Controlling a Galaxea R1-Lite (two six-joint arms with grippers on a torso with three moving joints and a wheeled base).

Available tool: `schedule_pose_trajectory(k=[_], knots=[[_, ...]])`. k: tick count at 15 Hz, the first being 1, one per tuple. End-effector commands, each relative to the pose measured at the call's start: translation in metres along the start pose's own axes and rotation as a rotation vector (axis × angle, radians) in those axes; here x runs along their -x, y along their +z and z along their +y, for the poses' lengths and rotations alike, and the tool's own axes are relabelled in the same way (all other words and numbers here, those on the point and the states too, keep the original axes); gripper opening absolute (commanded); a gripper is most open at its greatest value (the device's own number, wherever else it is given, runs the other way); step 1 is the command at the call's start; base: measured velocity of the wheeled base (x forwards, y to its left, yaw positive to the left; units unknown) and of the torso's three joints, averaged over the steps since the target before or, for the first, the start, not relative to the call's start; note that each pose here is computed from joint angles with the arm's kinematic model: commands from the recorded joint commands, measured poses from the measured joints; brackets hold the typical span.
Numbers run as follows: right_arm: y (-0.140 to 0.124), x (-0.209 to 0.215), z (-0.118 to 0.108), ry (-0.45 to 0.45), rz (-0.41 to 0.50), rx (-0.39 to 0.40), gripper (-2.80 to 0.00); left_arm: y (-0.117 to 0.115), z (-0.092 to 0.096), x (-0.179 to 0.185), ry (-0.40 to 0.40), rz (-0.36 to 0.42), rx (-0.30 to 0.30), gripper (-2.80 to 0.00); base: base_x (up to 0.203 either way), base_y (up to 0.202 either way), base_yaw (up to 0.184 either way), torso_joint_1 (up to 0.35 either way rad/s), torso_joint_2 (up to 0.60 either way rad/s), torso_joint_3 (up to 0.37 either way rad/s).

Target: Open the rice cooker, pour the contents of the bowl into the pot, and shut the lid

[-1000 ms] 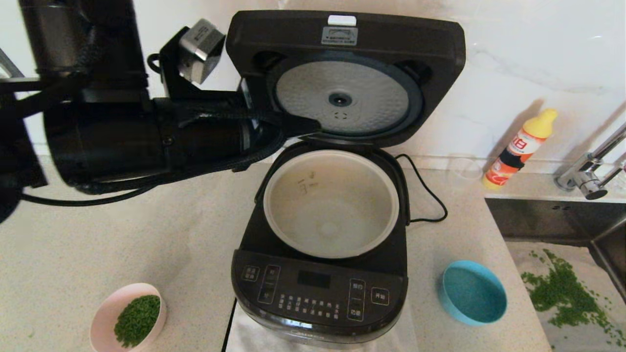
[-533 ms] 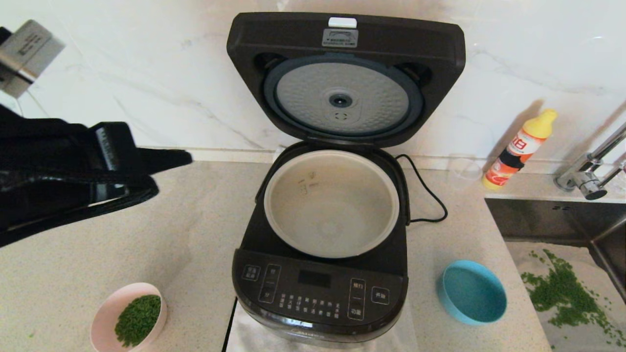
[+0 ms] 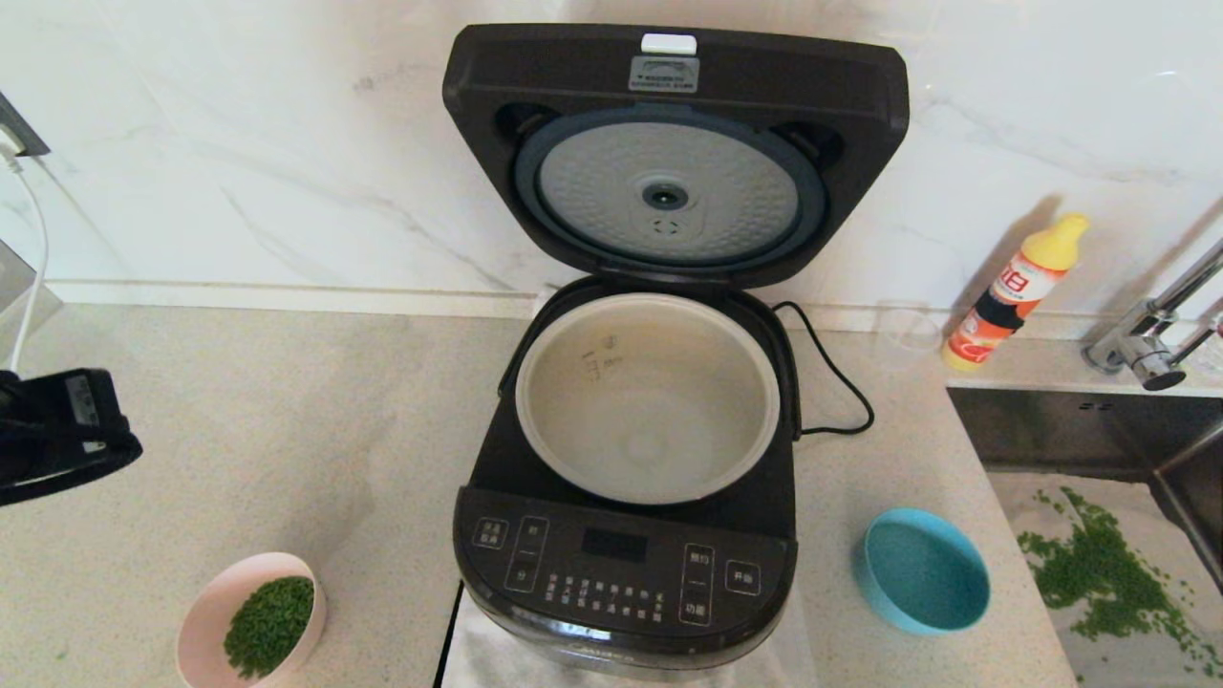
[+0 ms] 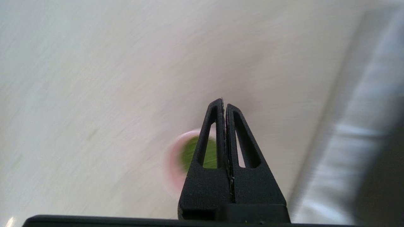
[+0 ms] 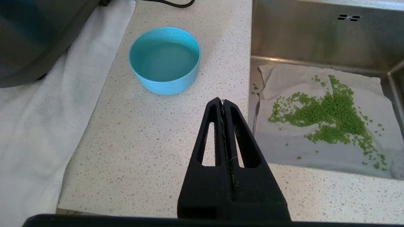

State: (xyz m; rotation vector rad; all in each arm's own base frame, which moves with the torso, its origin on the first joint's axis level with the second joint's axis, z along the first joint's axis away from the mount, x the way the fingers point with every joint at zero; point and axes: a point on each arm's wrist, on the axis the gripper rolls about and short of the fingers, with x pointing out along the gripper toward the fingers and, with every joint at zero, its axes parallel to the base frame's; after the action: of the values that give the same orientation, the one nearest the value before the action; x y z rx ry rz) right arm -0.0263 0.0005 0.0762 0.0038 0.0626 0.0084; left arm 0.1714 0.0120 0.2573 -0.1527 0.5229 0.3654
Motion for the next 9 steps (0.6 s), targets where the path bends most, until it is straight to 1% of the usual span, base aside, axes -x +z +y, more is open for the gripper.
schedule_pose_trajectory(k=[1, 2, 3, 5, 6, 9], knots=[[0.000, 0.000, 0.000, 0.001, 0.000, 0.000, -2.80, -0.013, 0.023, -0.050, 0.130, 0.176, 0.036, -2.80, 0.000, 0.000, 0.000, 0.000, 0.00, 0.000], [0.000, 0.000, 0.000, 0.001, 0.002, 0.000, -2.80, -0.018, 0.032, -0.067, 0.153, 0.242, 0.046, -2.80, 0.000, 0.000, 0.000, 0.000, 0.00, 0.000], [0.000, 0.000, 0.000, 0.001, 0.000, 0.000, -2.80, -0.024, 0.043, -0.083, 0.162, 0.307, 0.072, -2.80, 0.000, 0.000, 0.000, 0.000, 0.00, 0.000], [0.000, 0.000, 0.000, 0.001, 0.002, 0.000, -2.80, -0.038, 0.057, -0.105, 0.134, 0.407, 0.108, -2.80, 0.000, 0.000, 0.000, 0.000, 0.00, 0.000], [0.000, 0.000, 0.000, 0.001, 0.000, 0.000, -2.80, -0.047, 0.060, -0.116, 0.129, 0.428, 0.116, -2.80, 0.000, 0.000, 0.000, 0.000, 0.00, 0.000], [0.000, 0.000, 0.000, 0.001, 0.002, 0.000, -2.80, -0.065, 0.068, -0.145, 0.128, 0.418, 0.134, -2.80, 0.000, 0.000, 0.000, 0.000, 0.00, 0.000]])
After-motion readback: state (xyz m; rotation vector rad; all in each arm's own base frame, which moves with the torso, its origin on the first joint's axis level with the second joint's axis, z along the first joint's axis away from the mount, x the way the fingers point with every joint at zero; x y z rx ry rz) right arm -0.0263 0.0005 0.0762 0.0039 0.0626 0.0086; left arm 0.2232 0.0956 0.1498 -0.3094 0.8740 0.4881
